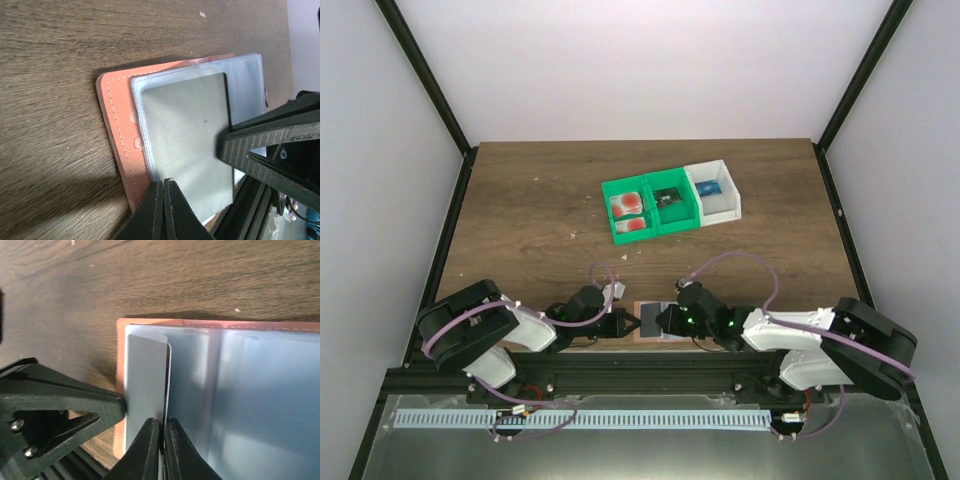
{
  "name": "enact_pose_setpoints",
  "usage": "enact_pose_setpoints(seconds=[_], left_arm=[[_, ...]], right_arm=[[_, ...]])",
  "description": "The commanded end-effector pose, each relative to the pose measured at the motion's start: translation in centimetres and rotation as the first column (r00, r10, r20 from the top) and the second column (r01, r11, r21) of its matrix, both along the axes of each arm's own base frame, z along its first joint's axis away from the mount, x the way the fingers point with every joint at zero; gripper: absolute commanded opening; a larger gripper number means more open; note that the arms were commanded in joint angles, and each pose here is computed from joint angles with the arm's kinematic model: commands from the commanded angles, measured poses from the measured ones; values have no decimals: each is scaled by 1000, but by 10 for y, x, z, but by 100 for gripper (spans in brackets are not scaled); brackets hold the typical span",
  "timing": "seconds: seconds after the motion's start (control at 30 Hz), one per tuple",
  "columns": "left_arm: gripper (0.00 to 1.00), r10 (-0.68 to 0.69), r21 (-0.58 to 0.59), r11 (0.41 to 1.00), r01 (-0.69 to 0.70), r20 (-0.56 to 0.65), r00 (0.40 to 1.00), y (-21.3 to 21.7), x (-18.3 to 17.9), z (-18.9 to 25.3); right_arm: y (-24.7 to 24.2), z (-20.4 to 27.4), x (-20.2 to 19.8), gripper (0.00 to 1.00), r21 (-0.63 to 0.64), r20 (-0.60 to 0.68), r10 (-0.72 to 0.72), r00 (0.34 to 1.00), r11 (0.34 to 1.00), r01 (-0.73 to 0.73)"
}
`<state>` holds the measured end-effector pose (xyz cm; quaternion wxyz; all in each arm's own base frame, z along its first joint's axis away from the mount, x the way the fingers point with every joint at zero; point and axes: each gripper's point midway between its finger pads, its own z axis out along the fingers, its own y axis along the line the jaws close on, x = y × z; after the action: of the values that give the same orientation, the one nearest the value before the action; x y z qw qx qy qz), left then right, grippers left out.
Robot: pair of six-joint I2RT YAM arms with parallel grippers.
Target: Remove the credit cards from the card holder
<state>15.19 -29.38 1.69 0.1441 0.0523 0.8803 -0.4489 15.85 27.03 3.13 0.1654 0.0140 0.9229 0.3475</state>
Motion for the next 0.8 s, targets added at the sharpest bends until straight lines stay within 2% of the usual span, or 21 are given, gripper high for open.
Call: enact_pose_setpoints(seconds=[0.0,0.2,0.3,0.37,0.47,0.6,0.7,0.77], left_arm=[[0,2,116,993,5,-61,998,18,-15,-31],[0,3,130,992,6,-66,998,19,-15,-35],[0,10,130,992,-2,-58,998,20,-13,-33],[0,13,143,990,-4,-62,998,23,-15,-36],[0,1,170,985,11,-67,998,24,-16,-40],[0,-10,179,984,21,-62,998,22,-14,-39],[0,-6,188,982,17,-58,998,22,-13,-41],[0,-10,194,981,21,-61,998,22,-13,-43]], right_arm=[[-4,6,-2,2,37,29,-11,1000,999,10],[-8,10,-3,0,53,52,-11,999,999,8],[-8,12,-3,6,38,67,11,998,999,-13],[-6,15,-5,1,51,91,40,995,998,-45],[-7,20,-8,1,96,114,53,992,993,-64],[-11,19,-10,1,135,103,44,994,989,-58],[-10,17,-10,8,136,85,49,995,989,-61],[-9,17,-11,5,130,84,61,995,989,-72]])
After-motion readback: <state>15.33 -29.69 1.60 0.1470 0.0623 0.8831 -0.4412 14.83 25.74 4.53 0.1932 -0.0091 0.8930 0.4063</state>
